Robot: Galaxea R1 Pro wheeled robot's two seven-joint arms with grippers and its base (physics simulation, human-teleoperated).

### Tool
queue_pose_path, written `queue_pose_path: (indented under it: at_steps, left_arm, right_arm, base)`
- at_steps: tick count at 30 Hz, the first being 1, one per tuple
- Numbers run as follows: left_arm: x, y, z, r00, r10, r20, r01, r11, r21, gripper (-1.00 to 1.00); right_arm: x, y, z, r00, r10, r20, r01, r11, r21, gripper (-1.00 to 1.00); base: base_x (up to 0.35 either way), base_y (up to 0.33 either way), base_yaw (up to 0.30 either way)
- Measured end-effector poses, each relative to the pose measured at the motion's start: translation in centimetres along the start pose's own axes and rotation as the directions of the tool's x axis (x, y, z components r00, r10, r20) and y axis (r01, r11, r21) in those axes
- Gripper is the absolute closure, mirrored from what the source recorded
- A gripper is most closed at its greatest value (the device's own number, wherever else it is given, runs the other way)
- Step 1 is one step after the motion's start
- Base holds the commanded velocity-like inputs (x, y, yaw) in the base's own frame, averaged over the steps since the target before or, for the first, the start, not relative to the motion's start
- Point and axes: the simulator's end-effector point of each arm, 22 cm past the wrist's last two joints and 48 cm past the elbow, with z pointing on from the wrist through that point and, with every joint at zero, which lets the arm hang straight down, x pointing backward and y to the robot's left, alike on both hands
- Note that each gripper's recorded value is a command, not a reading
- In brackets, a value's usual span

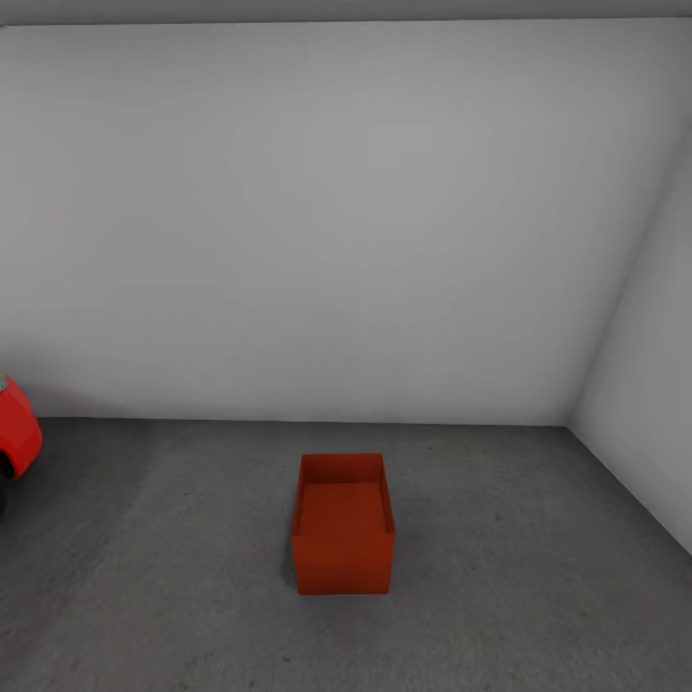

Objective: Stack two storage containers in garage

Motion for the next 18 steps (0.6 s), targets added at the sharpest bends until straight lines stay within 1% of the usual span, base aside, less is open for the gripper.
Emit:
queue_pose_path:
  at_steps: [18]
  left_arm:
    - [-1.0,-0.2,-0.3,1.000,-0.005,0.025,0.005,1.000,0.006,-1.00]
  right_arm:
    - [-1.1,0.0,-0.1,1.000,0.004,0.027,-0.004,1.000,0.000,-1.00]
  base:
    - [0.000,0.000,0.087]
